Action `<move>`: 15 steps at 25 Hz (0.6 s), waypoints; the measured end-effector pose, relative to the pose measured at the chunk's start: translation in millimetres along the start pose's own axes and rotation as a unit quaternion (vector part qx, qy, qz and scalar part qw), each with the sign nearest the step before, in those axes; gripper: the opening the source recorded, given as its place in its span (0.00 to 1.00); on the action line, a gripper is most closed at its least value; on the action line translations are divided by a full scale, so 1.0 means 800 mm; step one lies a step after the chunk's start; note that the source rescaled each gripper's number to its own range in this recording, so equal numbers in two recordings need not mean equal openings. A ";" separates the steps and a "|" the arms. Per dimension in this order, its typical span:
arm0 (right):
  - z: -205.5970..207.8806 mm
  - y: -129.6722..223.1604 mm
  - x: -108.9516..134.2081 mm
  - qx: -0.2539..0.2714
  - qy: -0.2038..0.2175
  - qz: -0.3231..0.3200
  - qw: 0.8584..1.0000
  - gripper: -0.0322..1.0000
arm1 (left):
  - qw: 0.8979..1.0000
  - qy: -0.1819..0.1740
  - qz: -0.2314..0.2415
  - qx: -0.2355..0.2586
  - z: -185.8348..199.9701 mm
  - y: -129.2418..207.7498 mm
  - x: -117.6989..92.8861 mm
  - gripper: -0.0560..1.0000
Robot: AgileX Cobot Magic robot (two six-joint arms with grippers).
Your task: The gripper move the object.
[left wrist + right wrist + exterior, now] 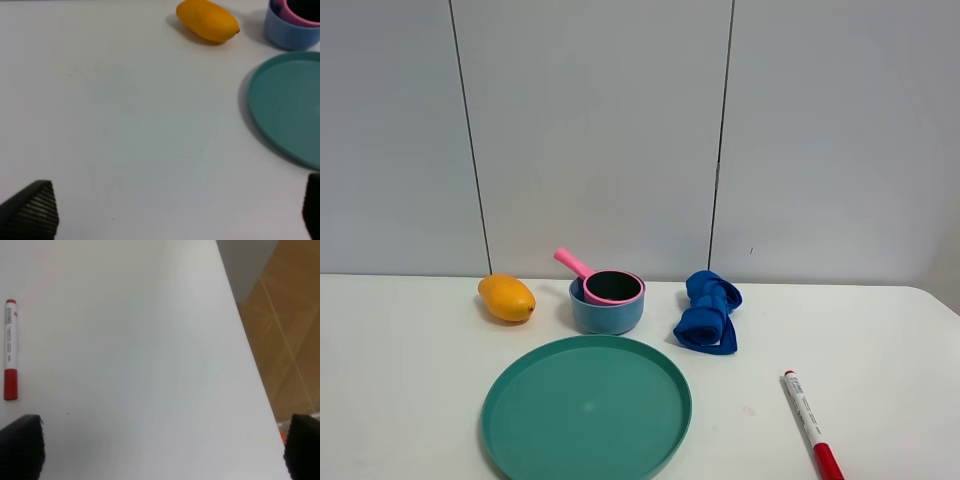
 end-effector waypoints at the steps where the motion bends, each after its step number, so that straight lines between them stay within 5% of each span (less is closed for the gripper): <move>1: 0.001 0.006 -0.001 -0.014 -0.003 -0.002 1.000 0.97 | 1.000 0.000 0.000 0.000 0.000 0.000 0.000 1.00; 8: 0.022 0.026 -0.005 -0.128 -0.026 -0.005 0.991 0.97 | 1.000 0.000 0.000 0.000 0.000 0.000 0.000 1.00; 15: 0.022 0.029 0.000 -0.128 -0.044 -0.010 0.991 0.97 | 1.000 0.000 0.000 0.000 0.000 0.000 0.000 1.00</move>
Point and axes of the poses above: a point on each arm's last joint axis where the gripper is mounted, z pointing back along that axis away from the gripper, x along the wrist's bending axis when the last joint is at zero, y = z × x, the point moved 5 cm from there along -z, pointing out along that axis toward the gripper, and after that the axes turned 14 degrees about -z, right-handed, at the moved point
